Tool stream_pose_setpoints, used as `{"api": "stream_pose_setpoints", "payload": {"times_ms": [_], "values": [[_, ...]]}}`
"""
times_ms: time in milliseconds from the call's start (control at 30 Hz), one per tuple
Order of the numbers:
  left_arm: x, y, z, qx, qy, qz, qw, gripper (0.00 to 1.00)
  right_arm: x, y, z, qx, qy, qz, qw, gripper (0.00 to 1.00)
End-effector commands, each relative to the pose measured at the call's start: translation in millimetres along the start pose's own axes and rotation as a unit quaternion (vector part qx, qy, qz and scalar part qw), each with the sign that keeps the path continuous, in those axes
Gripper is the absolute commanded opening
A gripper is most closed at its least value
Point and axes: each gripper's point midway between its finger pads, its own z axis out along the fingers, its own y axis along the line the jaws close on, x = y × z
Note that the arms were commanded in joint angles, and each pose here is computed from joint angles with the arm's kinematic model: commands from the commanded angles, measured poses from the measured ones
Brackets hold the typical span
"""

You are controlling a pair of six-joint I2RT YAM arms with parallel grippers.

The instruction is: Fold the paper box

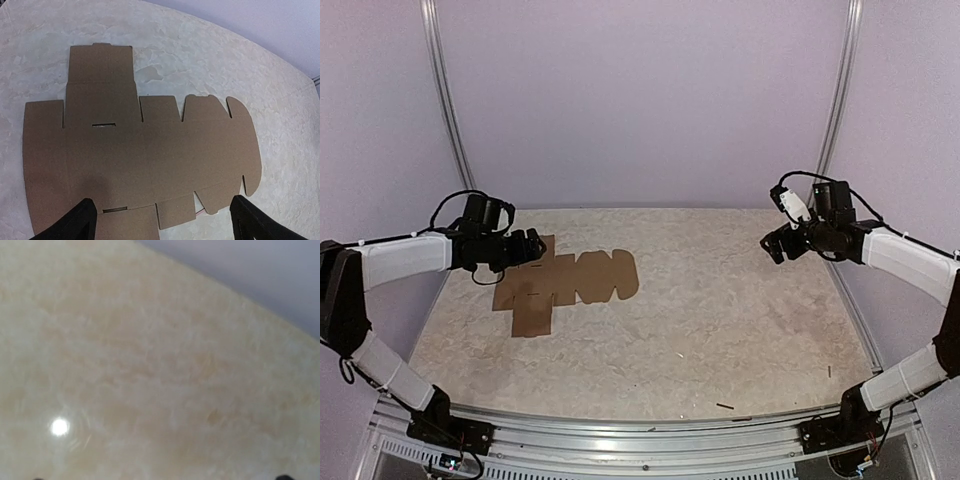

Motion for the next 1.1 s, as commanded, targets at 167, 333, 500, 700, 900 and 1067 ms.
{"api": "stream_pose_setpoints", "payload": {"times_ms": [167, 333, 500, 700, 900, 1067], "values": [[-7.6, -20.8, 56.5, -0.030, 0.057, -0.057, 0.996, 0.87, 16.5, 9.1, -4.3, -0.014, 0.001, -0.020, 1.000, 1.00], [4.6, -40.6, 91.1, -0.068, 0.098, -0.040, 0.992, 0.86, 9.1, 24.3, -16.0, -0.057, -0.018, -0.023, 0.998, 1.00], [36.0, -58.2, 116.7, -0.085, 0.138, -0.013, 0.987, 0.86, 4.0, 34.4, -19.2, -0.088, -0.026, -0.020, 0.996, 1.00], [61.5, -83.2, 128.2, -0.075, 0.171, 0.015, 0.982, 0.85, 1.8, 33.8, -21.3, -0.087, -0.028, -0.019, 0.996, 1.00], [83.6, -105.6, 144.9, -0.046, 0.198, 0.027, 0.979, 0.85, -0.7, 32.9, -25.2, -0.083, -0.037, -0.017, 0.996, 1.00], [110.1, -143.9, 163.3, 0.012, 0.224, 0.063, 0.973, 0.83, -10.5, 34.6, -29.6, -0.097, -0.040, -0.009, 0.994, 1.00]]}}
